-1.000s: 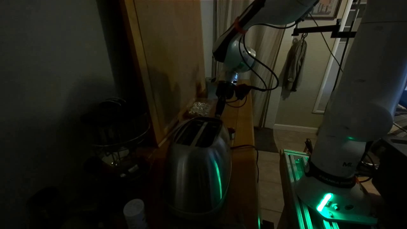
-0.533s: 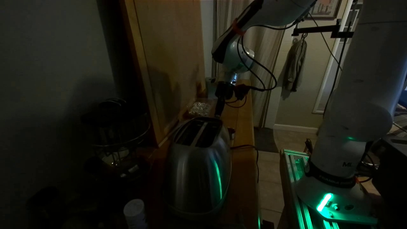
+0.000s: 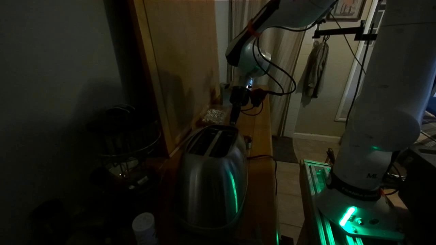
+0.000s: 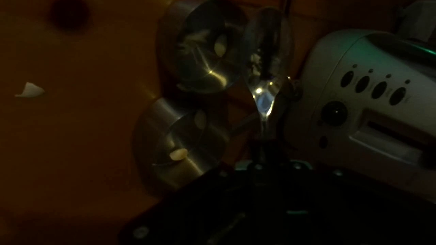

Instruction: Put the white object on the spoon then put it inside the silver object

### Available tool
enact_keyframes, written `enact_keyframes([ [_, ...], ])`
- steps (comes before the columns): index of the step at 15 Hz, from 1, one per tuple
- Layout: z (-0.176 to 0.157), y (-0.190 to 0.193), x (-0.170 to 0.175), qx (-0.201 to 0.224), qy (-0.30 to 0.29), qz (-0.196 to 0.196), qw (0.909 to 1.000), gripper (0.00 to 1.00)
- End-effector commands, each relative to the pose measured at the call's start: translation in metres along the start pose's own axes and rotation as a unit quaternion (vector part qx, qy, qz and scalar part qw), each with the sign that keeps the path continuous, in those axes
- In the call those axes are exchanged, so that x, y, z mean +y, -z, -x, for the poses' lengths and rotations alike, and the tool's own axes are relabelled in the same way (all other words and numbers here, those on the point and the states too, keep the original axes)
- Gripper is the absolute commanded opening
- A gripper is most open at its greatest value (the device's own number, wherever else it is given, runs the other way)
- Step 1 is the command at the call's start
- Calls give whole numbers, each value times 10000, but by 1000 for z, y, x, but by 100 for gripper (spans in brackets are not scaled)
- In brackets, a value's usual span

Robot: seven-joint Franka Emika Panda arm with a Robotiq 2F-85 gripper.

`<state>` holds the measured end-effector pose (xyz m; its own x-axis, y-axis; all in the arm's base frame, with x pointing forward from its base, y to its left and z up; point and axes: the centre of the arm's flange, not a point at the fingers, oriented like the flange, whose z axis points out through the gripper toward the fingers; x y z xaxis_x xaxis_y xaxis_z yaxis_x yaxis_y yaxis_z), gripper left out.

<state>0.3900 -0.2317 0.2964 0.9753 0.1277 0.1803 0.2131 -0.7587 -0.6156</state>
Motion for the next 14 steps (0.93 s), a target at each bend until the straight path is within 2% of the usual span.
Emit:
enact_keyframes([
  [1, -7, 8, 4, 160, -82, -199, 9996, 2],
  [2, -8, 10, 3, 121, -20, -327, 9994, 2],
  [7, -9, 13, 0, 124, -131, -61, 9998, 2],
  [14, -16, 26, -18, 23, -517, 1029, 9933, 2],
])
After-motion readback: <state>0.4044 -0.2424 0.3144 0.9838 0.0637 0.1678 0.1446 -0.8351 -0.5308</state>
